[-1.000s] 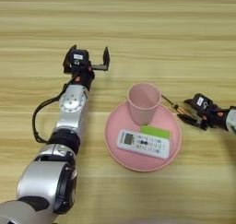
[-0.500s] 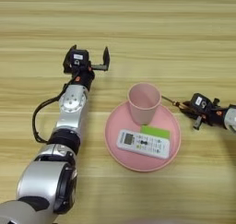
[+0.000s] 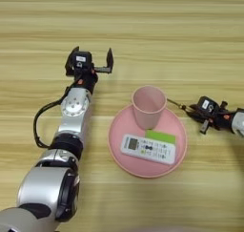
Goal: Move the objects on the table
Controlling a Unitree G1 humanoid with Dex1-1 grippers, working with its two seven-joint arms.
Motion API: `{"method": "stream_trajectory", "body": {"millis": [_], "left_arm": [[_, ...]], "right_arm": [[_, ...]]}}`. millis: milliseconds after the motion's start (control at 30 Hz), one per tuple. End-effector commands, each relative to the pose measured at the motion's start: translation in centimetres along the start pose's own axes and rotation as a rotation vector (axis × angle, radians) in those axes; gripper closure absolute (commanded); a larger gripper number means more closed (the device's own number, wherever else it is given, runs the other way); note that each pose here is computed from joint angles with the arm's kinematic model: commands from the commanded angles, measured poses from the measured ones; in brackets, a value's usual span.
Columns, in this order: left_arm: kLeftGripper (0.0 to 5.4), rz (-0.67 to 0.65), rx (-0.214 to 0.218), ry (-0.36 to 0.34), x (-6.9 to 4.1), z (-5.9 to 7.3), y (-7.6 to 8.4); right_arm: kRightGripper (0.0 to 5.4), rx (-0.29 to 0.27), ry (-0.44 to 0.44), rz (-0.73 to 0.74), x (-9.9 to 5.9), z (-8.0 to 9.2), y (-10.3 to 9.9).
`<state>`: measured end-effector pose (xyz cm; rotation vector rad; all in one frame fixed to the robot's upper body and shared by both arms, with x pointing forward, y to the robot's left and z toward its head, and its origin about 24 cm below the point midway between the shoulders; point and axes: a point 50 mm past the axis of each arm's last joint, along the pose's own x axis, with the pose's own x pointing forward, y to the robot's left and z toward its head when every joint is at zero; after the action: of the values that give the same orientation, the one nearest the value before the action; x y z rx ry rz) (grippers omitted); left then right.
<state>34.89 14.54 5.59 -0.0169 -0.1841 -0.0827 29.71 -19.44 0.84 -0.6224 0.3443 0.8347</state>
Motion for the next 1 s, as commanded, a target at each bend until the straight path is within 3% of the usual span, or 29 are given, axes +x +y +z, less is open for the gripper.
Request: {"method": "stream_trajectory", "body": {"millis": [33,567,767,1000], "left_arm": [[0.0,-0.013,0.011,-0.014,0.4,0.3,-0.3],[0.0,-0.012,0.011,-0.011,0.4,0.3,-0.4],[0.0,-0.012,0.011,-0.011,0.4,0.3,-0.4],[0.0,-0.013,0.012,-0.01,0.4,0.3,-0.4]], "right_arm": [[4.55,0.038,0.069,0.025,-0.2,-1.6,1.0],[4.56,0.036,-0.129,-0.164,-1.3,2.3,-2.3],[4.56,-0.001,-0.192,-0.207,-2.0,3.9,-2.9],[4.56,-0.081,-0.381,-0.256,-3.7,7.6,-3.0]]}}
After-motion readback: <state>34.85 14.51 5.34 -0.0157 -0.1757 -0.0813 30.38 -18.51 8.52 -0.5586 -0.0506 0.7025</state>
